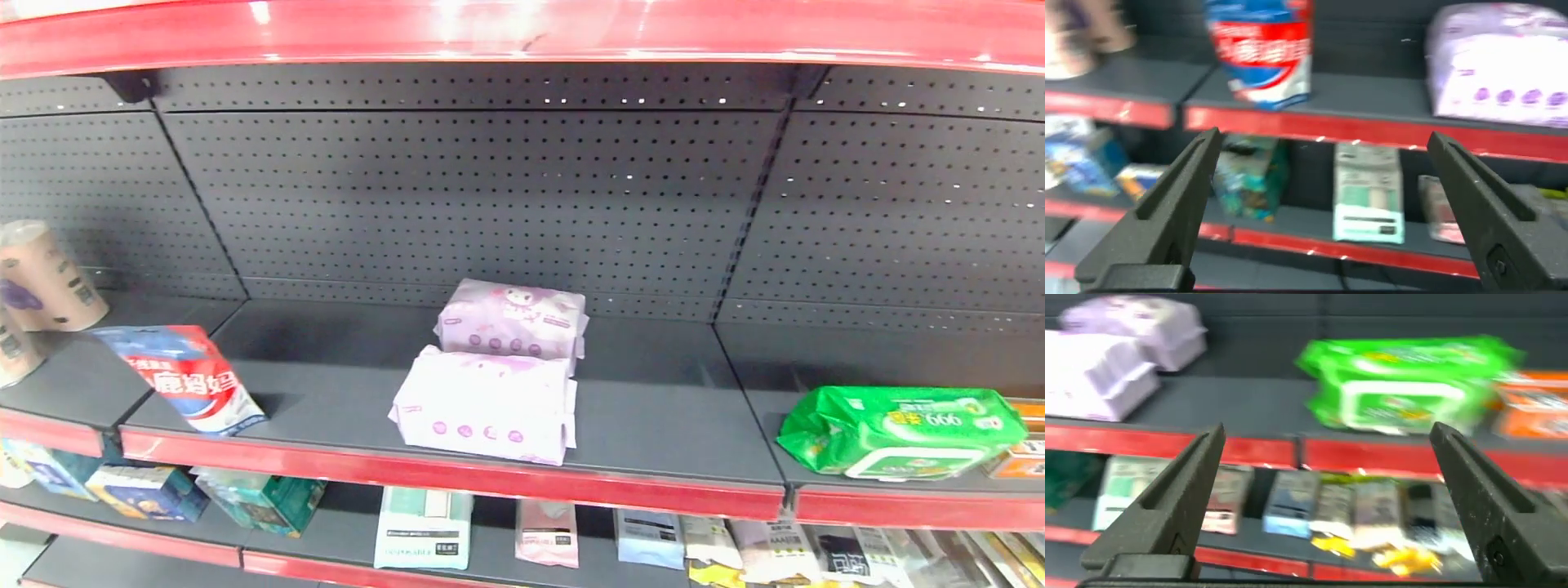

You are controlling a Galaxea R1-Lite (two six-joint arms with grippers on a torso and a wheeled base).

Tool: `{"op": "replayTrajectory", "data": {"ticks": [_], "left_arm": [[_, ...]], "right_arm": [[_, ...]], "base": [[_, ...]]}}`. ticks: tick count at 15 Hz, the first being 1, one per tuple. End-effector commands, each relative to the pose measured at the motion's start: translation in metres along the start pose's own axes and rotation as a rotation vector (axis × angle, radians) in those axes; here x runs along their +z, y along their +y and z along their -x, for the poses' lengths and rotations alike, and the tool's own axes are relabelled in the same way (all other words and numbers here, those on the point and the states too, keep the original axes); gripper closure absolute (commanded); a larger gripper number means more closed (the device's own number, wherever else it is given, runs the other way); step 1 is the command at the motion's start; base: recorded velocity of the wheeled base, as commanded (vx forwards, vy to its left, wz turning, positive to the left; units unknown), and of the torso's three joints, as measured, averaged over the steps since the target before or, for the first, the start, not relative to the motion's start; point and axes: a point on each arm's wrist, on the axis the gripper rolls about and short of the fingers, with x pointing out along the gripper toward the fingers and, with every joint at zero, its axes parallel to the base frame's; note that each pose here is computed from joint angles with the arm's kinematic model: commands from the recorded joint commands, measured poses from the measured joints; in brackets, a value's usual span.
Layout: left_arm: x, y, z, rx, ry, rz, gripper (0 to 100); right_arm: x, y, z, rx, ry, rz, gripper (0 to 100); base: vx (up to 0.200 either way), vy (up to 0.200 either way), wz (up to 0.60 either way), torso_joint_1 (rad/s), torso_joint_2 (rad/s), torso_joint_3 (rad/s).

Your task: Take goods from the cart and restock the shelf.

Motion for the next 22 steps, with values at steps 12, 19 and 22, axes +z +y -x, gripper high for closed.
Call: {"op": "replayTrajectory", "data": {"ticks": [12,19,22], "left_arm": [[0.000,0.000,0.000,-0.001,-0.002,-0.002,0],[0.006,0.001,-0.001,0.028,0.008,-0.040,0],[0.147,0.001,-0.056,0.048,0.090,0.210,0]], "right_arm": [[0.000,0.001,0.000,0.029,0.003,0.028,0],[0.000,0.001,0.000,0.024,0.003,0.026,0],[0.000,0.001,0.000,0.024,0.004,0.026,0]], "base": [[0.000,0.000,-0.15,0.001,0.00,0.001],[0.000,0.000,0.00,0.000,0.00,0.000],[0.000,0.000,0.00,0.000,0.00,0.000]]}}
